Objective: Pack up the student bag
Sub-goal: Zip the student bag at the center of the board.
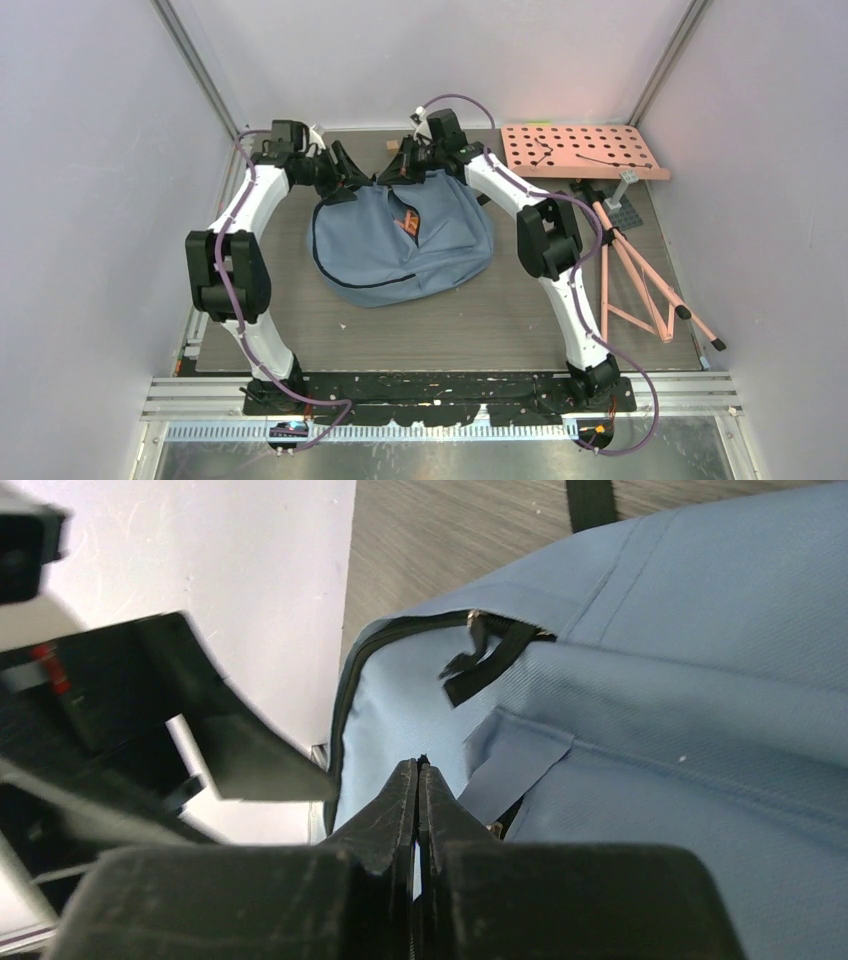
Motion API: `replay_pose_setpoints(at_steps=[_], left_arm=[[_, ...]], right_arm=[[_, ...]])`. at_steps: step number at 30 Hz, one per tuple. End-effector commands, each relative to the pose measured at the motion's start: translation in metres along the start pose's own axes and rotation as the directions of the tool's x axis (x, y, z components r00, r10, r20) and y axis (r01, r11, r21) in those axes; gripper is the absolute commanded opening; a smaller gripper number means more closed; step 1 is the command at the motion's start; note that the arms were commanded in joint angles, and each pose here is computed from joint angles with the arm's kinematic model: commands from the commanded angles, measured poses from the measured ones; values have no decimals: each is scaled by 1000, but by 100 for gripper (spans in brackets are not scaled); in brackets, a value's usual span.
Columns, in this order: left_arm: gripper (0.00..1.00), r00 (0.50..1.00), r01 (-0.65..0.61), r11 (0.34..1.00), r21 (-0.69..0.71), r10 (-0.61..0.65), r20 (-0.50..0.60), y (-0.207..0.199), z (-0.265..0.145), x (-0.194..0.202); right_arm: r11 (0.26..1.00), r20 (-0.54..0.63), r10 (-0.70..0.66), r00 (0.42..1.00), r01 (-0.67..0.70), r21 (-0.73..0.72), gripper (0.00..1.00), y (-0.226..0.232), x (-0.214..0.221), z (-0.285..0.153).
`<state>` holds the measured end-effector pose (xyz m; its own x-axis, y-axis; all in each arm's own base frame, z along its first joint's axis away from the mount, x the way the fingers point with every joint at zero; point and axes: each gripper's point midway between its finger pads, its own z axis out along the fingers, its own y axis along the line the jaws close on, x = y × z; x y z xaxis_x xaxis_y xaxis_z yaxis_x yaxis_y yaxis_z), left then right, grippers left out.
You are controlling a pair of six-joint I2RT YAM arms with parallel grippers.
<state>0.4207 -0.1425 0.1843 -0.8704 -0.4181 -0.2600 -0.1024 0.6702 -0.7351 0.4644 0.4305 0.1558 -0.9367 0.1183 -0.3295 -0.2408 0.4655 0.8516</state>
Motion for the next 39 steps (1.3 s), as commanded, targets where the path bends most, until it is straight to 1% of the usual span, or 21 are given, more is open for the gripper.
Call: replay_pose_setpoints(at_steps=[1, 9, 13, 18, 20, 26, 28, 35, 37, 39], left_arm=[[61, 999, -26, 997, 69, 23, 39, -20, 3, -19], [57, 1000, -5, 997, 71, 3, 25, -18, 22, -23], [57, 1000, -23, 997, 68, 22, 17, -24, 34, -23], [57, 1000, -22, 1000, 1, 22, 3, -12, 49, -21], [56, 1000, -23, 1000, -4, 23, 1, -12, 53, -23], [55, 990, -141, 988, -67, 140, -31, -14, 68, -14], [51, 990, -142, 986, -87, 140, -29, -12, 70, -14], [35, 997, -76, 989, -125, 75, -12, -3, 80, -16], [29, 998, -59, 991, -117, 58, -8, -5, 84, -16], [19, 999, -40, 993, -108, 40, -2, -7, 87, -17]], right_arm=[[986, 49, -112, 993, 117, -118, 5, 71, -8, -38], [988, -2, -138, 990, 138, -64, 4, 61, 12, -51], [987, -25, -153, 988, 151, -52, 4, 58, 23, -59], [986, -34, -160, 987, 158, -44, 4, 54, 27, -62], [985, -35, -167, 985, 165, -48, 4, 55, 27, -63], [984, -43, -173, 984, 171, -53, 4, 55, 31, -66], [984, -46, -172, 984, 170, -56, 4, 56, 31, -66], [980, -46, -195, 980, 193, -58, 4, 57, 34, -69], [978, -49, -202, 978, 200, -53, 4, 54, 35, -70], [977, -55, -211, 976, 209, -43, 4, 51, 37, -70]])
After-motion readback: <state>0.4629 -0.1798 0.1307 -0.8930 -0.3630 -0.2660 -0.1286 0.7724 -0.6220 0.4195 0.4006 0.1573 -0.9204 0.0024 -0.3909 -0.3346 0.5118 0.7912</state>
